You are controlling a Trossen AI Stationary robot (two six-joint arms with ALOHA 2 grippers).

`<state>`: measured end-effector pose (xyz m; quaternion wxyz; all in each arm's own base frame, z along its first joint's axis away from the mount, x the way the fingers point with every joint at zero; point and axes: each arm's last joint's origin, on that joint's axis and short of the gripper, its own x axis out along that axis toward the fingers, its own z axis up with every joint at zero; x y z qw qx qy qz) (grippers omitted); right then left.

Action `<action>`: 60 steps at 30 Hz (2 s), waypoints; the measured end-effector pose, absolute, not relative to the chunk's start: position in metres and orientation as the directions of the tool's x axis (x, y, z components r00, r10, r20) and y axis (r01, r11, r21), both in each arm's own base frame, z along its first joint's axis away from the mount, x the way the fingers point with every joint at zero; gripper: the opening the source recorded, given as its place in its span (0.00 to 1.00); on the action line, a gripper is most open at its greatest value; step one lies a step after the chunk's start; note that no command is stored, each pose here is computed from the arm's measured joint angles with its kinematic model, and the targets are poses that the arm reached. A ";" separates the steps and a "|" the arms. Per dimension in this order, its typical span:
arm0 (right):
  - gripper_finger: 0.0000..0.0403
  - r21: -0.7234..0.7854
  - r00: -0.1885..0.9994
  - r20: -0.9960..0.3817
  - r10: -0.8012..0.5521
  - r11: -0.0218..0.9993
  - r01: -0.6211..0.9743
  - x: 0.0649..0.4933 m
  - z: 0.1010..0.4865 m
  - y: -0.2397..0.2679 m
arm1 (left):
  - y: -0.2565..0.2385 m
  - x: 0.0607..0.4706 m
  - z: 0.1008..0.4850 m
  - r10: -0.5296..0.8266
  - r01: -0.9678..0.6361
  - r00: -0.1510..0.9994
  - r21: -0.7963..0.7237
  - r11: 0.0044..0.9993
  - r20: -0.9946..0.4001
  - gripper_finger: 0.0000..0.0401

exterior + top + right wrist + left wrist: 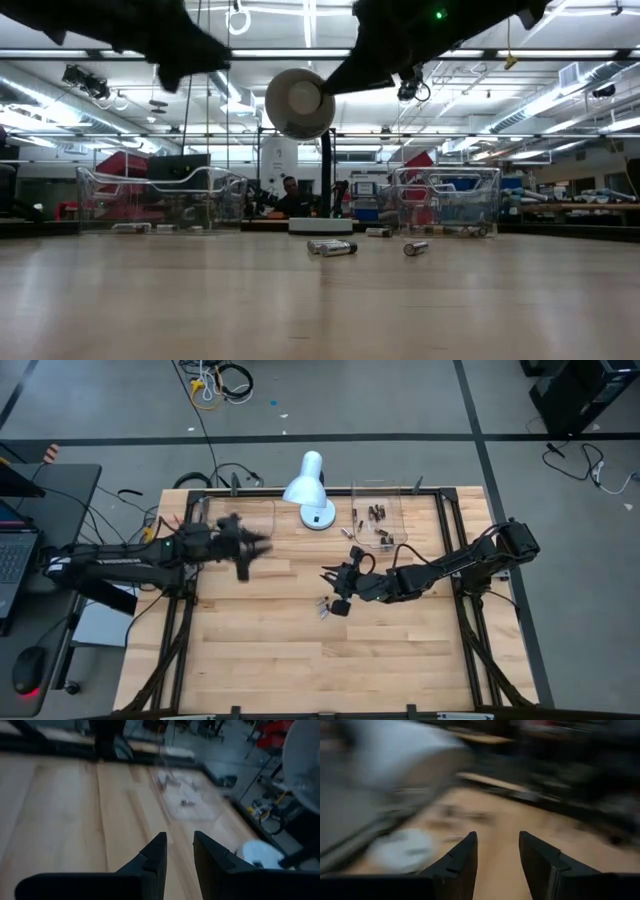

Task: Sort batteries
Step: Put the silver battery in the transparent bin

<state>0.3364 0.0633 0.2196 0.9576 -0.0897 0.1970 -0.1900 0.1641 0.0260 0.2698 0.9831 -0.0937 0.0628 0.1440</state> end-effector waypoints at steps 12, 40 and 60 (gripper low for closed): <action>0.21 -0.181 0.707 -0.689 -0.158 0.983 0.044 0.318 0.189 0.066 | -0.007 0.196 0.241 -0.142 0.143 0.941 -0.019 0.989 -0.307 0.35; 0.37 -0.108 0.419 -0.908 0.007 0.963 -0.249 0.315 0.128 0.061 | -0.008 0.212 0.219 -0.083 0.112 0.904 0.046 0.993 -0.419 0.35; 0.03 0.056 0.397 -0.909 0.126 0.981 -0.184 0.322 0.117 0.049 | -0.008 0.215 0.226 -0.083 0.111 0.935 0.061 0.992 -0.345 0.35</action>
